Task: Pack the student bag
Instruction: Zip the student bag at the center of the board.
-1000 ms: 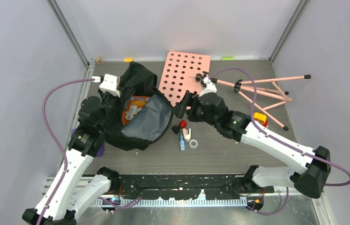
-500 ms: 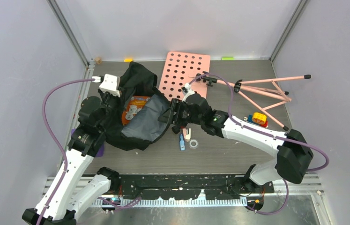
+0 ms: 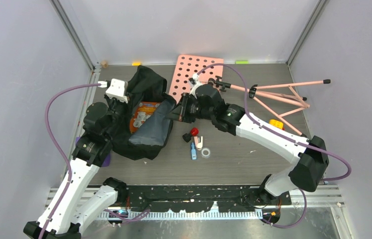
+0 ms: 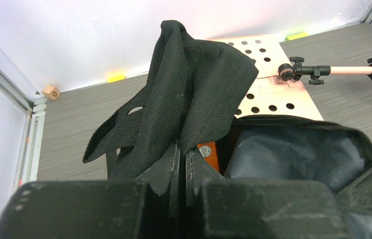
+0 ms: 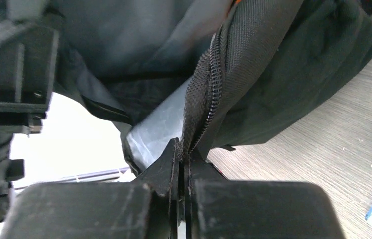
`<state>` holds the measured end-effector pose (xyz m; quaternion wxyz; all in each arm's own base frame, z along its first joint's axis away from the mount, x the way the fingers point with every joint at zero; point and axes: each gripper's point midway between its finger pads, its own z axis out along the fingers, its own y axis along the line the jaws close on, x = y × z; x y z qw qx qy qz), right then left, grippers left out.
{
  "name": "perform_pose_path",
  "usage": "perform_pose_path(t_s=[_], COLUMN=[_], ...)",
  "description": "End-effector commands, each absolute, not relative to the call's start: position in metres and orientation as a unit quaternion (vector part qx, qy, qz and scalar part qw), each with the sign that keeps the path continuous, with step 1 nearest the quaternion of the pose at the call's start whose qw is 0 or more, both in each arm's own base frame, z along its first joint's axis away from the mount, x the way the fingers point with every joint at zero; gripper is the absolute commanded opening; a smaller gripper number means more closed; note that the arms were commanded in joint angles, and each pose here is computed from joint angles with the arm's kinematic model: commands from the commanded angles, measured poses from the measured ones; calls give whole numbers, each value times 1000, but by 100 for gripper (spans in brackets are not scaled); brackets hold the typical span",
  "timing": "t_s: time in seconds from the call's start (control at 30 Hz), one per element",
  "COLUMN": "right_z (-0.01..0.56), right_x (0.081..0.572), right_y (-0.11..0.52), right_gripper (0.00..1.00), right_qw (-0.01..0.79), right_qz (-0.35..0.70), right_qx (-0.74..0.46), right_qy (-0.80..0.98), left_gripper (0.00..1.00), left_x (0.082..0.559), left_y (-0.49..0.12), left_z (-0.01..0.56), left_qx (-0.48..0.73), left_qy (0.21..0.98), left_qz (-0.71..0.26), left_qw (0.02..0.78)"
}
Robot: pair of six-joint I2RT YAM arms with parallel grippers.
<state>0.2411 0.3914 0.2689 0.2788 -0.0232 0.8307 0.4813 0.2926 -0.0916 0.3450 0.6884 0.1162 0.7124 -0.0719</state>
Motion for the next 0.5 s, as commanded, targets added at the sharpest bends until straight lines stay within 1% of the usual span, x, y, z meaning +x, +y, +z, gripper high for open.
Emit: perform_pose_path(t_s=[0.0,0.17,0.2,0.23,0.27,0.3,0.37,0.47], right_z=[319,346,345,355,354,364,370,367], right_x=[255,291,298,305,310,315,324,335], right_y=[389,392,394,396,399,400,404,412], right_gripper=[1,0,0,1,1,1,1,0], right_qw=[300,326,323,331,326,333,339,341], right_qz=[504,529,533,545,549,557,557,549], right_qx=[-6,68,89,97,108,115,118,119], right_qy=[810,780,777,764,762,753,749,754], left_gripper=[0,0,3,7,13,23,37,51], left_x=[291,275,271,266,261,256,246,231], left_y=[-96,-113,-117,-120,-124,-126,-131,-138], left_z=[349,366,370,374,377,381,388,398], left_qx=[122,175,188,200,211,220,233,255], left_qy=[706,674,667,659,654,648,640,626], left_qz=[-82,-120,-128,-136,-145,-154,-170,-195], left_qw=[693,707,710,712,712,712,712,710])
